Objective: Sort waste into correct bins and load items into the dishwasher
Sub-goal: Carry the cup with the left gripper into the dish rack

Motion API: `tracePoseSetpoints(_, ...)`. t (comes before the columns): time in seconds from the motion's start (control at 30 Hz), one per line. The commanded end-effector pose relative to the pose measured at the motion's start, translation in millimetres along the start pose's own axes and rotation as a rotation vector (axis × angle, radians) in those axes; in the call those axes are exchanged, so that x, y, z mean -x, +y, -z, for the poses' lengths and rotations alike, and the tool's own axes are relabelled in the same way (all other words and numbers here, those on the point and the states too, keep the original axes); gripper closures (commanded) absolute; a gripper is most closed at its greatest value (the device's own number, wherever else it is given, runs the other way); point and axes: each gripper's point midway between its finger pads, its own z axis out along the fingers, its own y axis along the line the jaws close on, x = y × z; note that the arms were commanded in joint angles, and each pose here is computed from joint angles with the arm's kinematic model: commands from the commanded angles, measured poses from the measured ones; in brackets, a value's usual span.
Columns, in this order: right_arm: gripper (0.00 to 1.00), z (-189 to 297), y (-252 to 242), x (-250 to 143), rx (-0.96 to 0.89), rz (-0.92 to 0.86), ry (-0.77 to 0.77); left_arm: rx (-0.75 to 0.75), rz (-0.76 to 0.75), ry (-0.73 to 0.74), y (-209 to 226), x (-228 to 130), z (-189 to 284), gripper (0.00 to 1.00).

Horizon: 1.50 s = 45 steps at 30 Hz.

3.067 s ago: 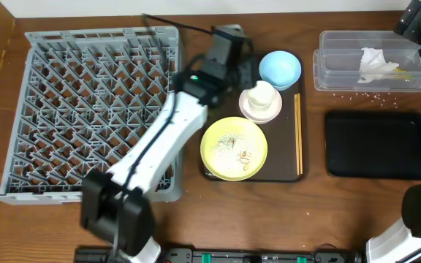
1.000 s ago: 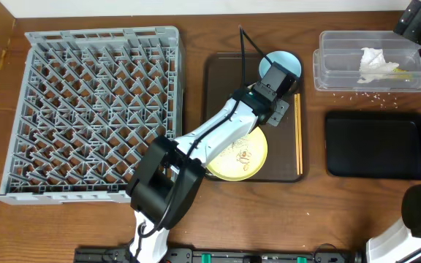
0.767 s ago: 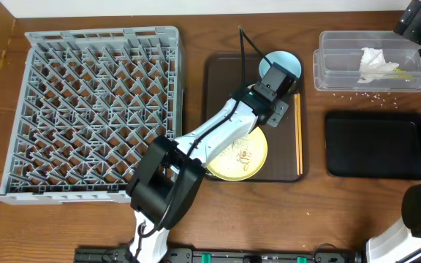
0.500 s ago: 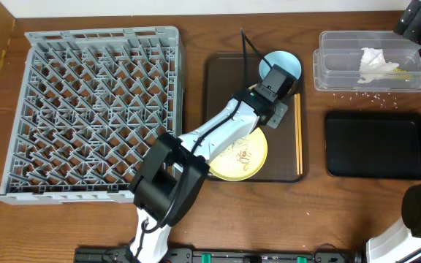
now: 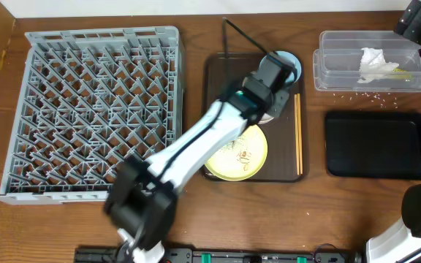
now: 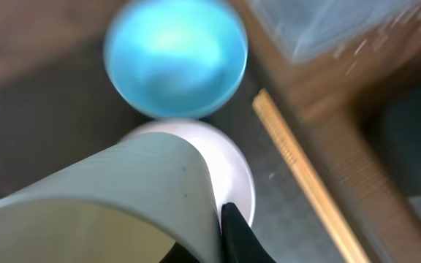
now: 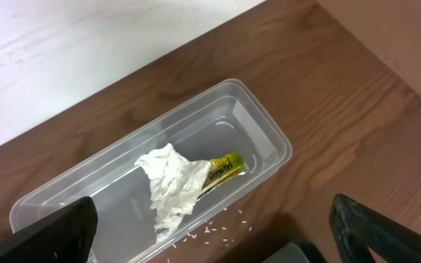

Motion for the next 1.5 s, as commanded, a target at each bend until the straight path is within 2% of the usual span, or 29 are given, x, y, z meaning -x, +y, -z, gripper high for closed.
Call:
tracePoseSetpoints(0.0, 0.01, 0.2, -3.4, 1.2, -0.009, -0.021, -0.004, 0.031, 0.064, -0.130, 30.1, 37.0, 48.9, 0.92)
tracePoseSetpoints(0.1, 0.01, 0.2, -3.4, 1.2, -0.009, -0.021, -0.004, 0.079, 0.160, -0.177, 69.5, 48.5, 67.7, 0.92)
tracePoseSetpoints(0.2, 0.01, 0.2, -3.4, 1.2, -0.009, -0.021, -0.004, 0.094, 0.354, -0.202, 120.9, 50.6, 78.2, 0.92)
tracePoseSetpoints(0.43, 0.01, 0.2, -3.4, 1.2, -0.009, -0.021, -0.004, -0.249, 0.678, -0.222, 210.8, 38.7, 101.0, 0.92)
tracePoseSetpoints(0.53, 0.01, 0.2, -3.4, 1.2, -0.009, -0.021, -0.004, -0.321, 0.819, -0.250, 258.8, 24.1, 114.7, 0.92)
tracePoseSetpoints(0.7, 0.01, 0.2, -3.4, 1.2, -0.009, -0.021, -0.004, -0.457, 1.003, -0.256, 314.3, -12.1, 123.6, 0.92)
tracePoseSetpoints(0.83, 0.01, 0.2, -3.4, 1.2, -0.009, -0.021, -0.004, -0.573, 1.149, -0.201, 324.3, -30.7, 107.5, 0.92)
tracePoseSetpoints(0.87, 0.01, 0.2, -3.4, 1.2, -0.009, -0.021, -0.004, -0.668, 1.164, -0.189, 323.6, -33.1, 97.4, 0.92)
tracePoseSetpoints(0.97, 0.01, 0.2, -3.4, 1.2, -0.009, -0.021, -0.004, -0.740, 1.208, -0.172, 328.5, -38.0, 80.0, 0.92)
tracePoseSetpoints(1.07, 0.01, 0.2, -3.4, 1.2, -0.009, -0.021, -0.004, -0.756, 1.288, -0.137, 335.2, -49.1, 60.1, 0.92)
tracePoseSetpoints(1.2, 0.01, 0.2, -3.4, 1.2, -0.009, -0.021, -0.004, -0.759, 1.323, -0.117, 340.0, -61.3, 42.7, 0.92)
tracePoseSetpoints(1.47, 0.01, 0.2, -3.3, 1.2, -0.009, -0.021, -0.005, -0.739, 1.356, -0.149, 360.2, -73.0, 50.1, 0.92)
